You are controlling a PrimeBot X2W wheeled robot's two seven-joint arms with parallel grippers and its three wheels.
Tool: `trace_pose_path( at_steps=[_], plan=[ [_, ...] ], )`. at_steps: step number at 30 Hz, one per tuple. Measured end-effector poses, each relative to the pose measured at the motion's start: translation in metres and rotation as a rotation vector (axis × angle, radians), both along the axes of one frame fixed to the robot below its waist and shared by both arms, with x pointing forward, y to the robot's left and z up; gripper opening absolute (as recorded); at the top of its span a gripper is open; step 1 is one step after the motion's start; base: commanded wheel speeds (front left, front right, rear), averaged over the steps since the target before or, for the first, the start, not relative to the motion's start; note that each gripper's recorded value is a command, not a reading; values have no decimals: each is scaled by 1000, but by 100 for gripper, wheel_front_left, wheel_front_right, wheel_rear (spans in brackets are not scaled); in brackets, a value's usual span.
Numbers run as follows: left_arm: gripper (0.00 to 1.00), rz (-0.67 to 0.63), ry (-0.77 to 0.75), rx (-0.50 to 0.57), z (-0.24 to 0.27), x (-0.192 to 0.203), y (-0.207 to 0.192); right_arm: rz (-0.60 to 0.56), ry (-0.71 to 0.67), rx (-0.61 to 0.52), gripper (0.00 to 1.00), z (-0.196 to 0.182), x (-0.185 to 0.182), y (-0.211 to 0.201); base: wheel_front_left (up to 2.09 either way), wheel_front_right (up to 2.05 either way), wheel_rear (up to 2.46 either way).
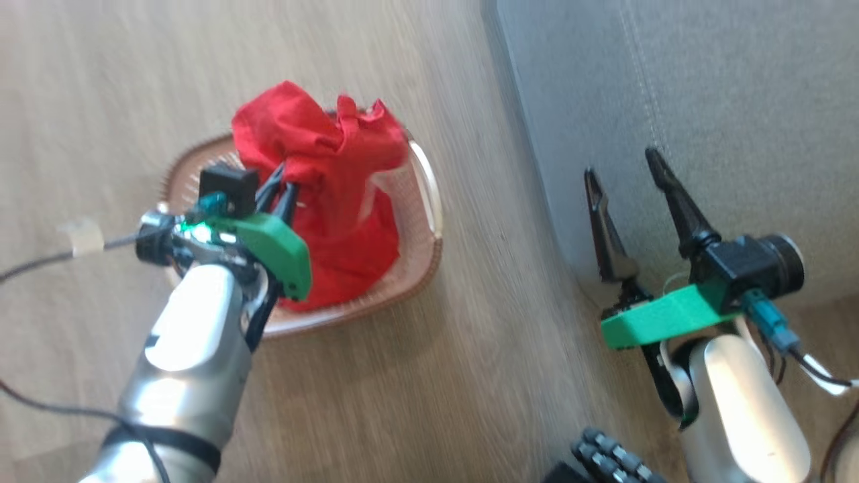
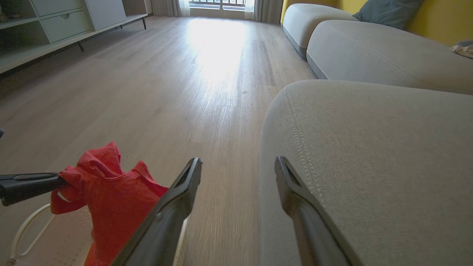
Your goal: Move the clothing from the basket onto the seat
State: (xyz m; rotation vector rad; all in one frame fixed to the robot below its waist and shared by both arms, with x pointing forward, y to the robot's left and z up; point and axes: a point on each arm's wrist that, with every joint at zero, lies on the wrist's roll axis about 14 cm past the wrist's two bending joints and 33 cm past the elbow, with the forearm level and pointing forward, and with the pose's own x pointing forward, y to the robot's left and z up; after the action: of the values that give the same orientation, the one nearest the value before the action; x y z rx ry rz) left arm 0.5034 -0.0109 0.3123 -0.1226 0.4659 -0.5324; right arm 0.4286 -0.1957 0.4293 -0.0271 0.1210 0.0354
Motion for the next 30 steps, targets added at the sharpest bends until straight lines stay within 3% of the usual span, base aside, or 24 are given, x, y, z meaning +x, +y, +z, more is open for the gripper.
trace_pose_path(
  at_steps=[11,20,30],
  plan=[
    [0,224,-215,-183,114,-12,54,38,-81,17,100,37,-29,17,0,0,0],
    [0,317,-426,-288,203,-41,90,75,-153,38,100,64,-55,33,0,0,0],
    [0,374,-729,-505,328,-74,117,110,-191,48,100,76,-72,45,0,0,0]
  ],
)
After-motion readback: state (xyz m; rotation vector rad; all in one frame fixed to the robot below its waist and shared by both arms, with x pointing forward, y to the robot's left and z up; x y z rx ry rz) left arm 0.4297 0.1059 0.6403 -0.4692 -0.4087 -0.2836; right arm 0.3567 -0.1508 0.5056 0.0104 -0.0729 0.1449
